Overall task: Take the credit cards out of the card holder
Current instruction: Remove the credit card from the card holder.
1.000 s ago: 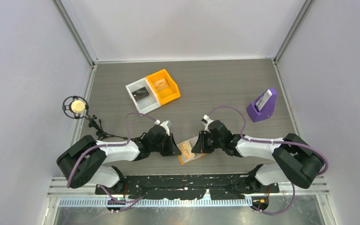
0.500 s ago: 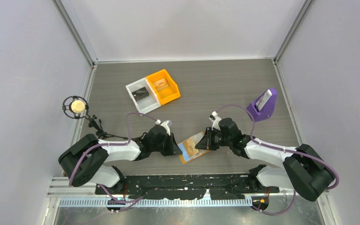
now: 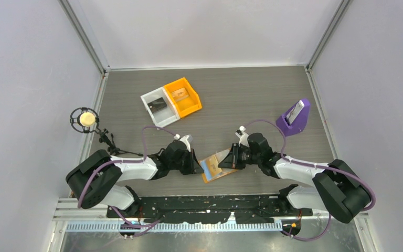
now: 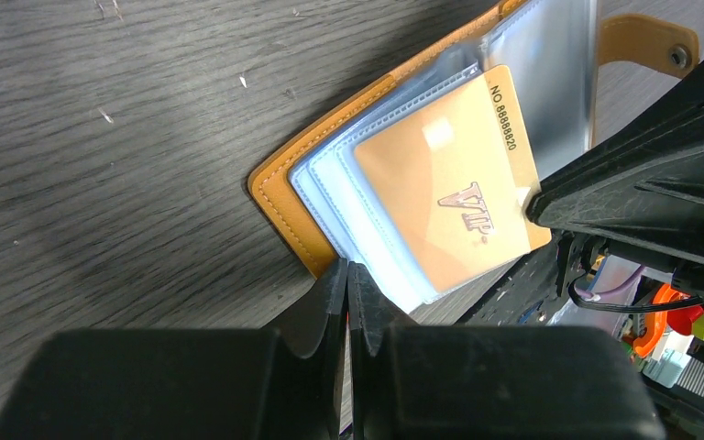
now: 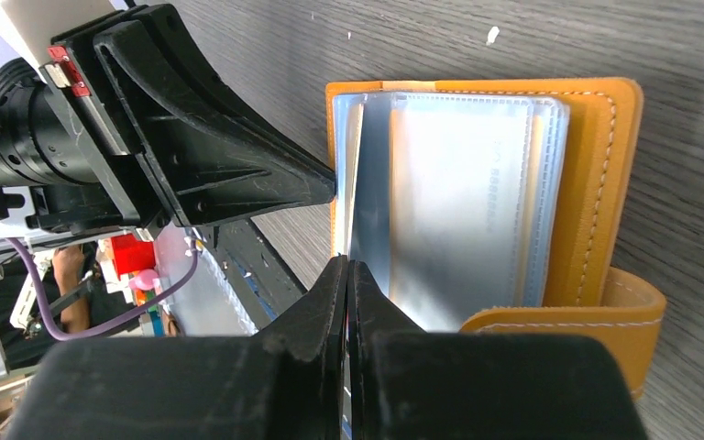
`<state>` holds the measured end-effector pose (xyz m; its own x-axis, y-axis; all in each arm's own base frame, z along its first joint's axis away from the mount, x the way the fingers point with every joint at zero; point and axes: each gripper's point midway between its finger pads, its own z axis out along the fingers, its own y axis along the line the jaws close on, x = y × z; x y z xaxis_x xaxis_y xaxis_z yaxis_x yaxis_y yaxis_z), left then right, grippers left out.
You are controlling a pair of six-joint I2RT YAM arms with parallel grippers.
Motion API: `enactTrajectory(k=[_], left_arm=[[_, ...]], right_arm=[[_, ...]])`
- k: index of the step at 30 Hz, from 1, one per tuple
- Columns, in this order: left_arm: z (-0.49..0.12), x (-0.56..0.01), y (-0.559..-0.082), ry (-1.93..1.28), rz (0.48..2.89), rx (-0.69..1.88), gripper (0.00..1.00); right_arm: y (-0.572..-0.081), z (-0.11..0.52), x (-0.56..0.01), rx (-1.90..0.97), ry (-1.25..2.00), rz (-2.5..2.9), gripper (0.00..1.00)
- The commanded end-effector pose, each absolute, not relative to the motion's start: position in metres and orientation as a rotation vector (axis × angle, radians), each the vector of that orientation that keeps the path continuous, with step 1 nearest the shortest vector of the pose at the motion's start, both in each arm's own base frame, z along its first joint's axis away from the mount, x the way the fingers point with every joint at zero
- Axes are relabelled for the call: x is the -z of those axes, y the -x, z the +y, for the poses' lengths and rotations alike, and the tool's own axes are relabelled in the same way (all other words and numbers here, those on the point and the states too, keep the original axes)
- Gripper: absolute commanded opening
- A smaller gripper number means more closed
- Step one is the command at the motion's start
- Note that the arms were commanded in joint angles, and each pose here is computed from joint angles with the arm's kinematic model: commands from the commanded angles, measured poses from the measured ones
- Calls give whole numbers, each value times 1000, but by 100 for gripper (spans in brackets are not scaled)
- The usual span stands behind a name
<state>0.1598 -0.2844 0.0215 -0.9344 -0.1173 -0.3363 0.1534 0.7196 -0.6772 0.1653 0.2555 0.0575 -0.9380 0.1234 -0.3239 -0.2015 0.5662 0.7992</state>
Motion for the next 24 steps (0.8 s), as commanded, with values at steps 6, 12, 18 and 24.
enactTrajectory(k=[6,12,18,24], left_arm=[[-263,4,-152,-24,2647,915,6],[-264,6,-152,-36,2646,920,7],[-268,4,-150,-44,2643,958,8],[-278,-14,-151,-79,2619,1025,11]], right_arm=[[-180,256,-80,-1321,63,2374,5],[-189,239,-92,-1190,81,2376,5],[-190,231,-111,-1193,122,2342,5],[-196,216,-129,-1114,152,2320,5]])
